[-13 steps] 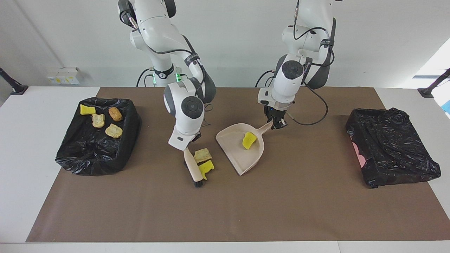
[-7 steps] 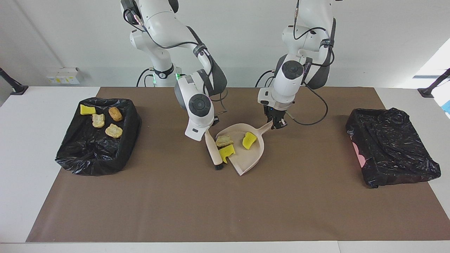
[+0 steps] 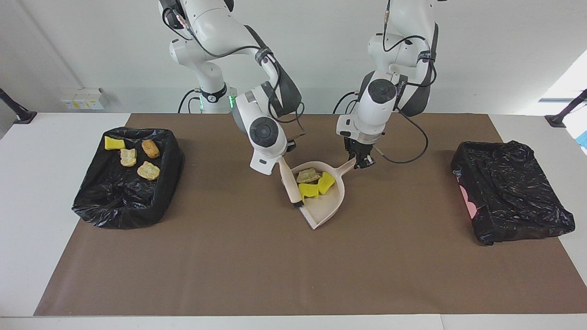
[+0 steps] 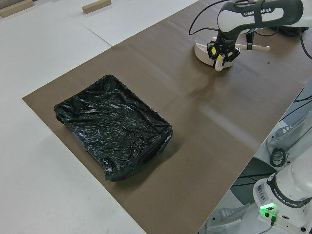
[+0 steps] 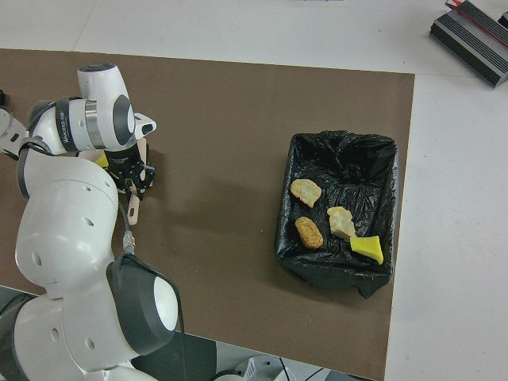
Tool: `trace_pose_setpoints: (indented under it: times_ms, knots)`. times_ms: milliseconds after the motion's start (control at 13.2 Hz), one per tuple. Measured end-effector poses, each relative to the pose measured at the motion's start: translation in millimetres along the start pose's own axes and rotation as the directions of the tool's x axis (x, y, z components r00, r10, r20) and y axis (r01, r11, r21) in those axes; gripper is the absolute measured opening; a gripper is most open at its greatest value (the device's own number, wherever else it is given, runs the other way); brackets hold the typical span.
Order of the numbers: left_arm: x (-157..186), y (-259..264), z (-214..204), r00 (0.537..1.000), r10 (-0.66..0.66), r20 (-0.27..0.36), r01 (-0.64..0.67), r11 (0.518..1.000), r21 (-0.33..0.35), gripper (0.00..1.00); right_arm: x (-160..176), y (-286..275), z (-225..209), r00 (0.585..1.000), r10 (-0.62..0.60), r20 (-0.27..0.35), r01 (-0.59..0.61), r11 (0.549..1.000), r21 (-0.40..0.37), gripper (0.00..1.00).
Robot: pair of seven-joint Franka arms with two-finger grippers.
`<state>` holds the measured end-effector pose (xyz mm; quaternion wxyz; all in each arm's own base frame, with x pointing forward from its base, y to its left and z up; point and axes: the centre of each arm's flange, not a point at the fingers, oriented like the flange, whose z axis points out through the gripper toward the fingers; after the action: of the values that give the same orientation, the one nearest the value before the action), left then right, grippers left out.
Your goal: Sweep and dump trash in bin
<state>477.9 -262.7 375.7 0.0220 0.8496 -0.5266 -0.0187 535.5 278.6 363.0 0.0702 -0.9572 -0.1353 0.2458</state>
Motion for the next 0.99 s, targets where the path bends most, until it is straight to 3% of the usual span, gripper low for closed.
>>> trace_pose_setpoints:
  times_ms: [455, 683, 986]
  knots:
    - [-1.6, -3.5, -1.7, 0.999, -0.043, -0.021, 0.043, 0.999, -0.02, 0.32, -57.9, 68.1, -77.8, 0.994, 0.102, -0.031, -0.103, 0.995, -0.018, 0.26]
    - [-16.1, -23.0, -20.4, 0.981, -0.187, -0.058, 0.186, 0.982, -0.02, 0.32, -91.2, 59.1, -106.4, 0.991, 0.11, -0.075, -0.117, 0.989, -0.093, 0.26]
    - [-50.6, -46.9, -71.5, 0.954, -0.285, -0.092, 0.285, 0.958, -0.01, 0.32, -124.3, 24.3, -126.3, 0.987, 0.098, -0.126, -0.114, 0.986, -0.124, 0.26]
